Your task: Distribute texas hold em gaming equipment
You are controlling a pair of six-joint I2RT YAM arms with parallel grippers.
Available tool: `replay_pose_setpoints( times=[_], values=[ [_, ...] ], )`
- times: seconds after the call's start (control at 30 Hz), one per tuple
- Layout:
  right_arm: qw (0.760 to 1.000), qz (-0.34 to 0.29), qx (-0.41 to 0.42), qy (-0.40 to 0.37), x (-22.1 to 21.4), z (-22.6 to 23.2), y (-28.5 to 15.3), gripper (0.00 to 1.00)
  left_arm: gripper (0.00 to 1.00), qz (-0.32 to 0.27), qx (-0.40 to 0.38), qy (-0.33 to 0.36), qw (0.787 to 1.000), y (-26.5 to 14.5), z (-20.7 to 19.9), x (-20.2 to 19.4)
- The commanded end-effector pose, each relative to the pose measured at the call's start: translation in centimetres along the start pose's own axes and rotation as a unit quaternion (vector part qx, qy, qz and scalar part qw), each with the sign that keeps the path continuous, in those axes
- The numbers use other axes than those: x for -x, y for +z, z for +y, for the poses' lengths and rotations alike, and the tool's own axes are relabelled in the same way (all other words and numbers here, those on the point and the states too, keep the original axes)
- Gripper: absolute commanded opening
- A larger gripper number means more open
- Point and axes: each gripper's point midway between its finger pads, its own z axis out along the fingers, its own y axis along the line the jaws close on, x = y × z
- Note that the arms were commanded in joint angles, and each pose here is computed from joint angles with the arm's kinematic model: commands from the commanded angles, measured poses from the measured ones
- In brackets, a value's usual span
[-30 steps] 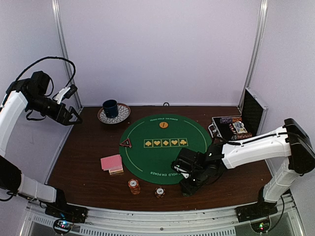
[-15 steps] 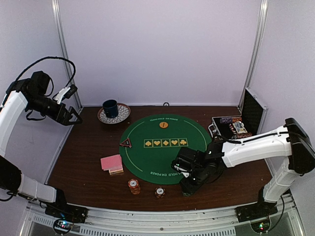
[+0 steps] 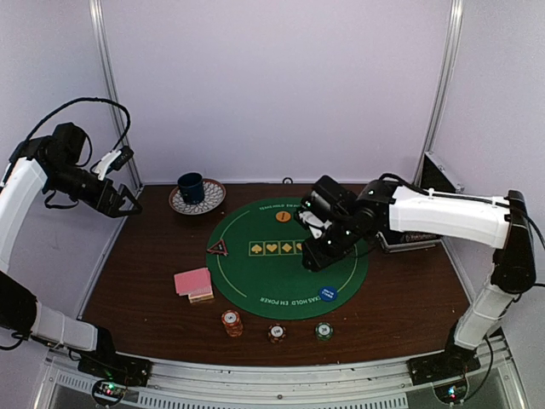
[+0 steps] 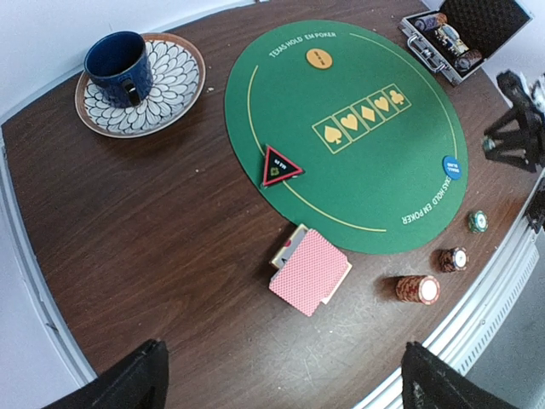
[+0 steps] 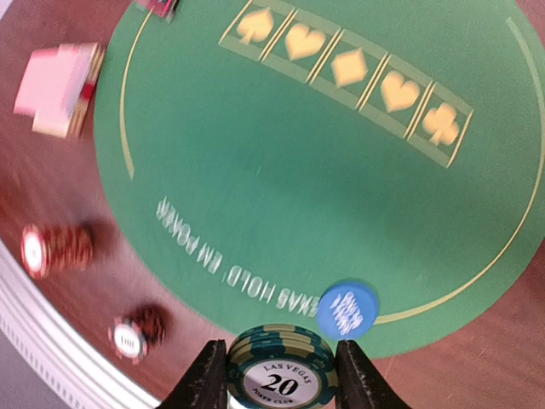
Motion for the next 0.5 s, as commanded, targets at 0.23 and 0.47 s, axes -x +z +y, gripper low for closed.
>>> replay_pose_setpoints(
  times=[0.23, 0.47],
  values=[
    [0.994, -0.051, -0.084, 0.055, 12.4, -10.0, 7.0, 0.0, 0.98, -0.013, -0.004, 0.014, 1.0, -0.7, -0.5, 0.2],
    [0.99, -0.067, -0.091, 0.082, 16.7, -13.9, 12.6, 0.0, 0.98, -0.005, -0.015, 0.012, 1.0, -0.1, -0.5, -0.1]
  ],
)
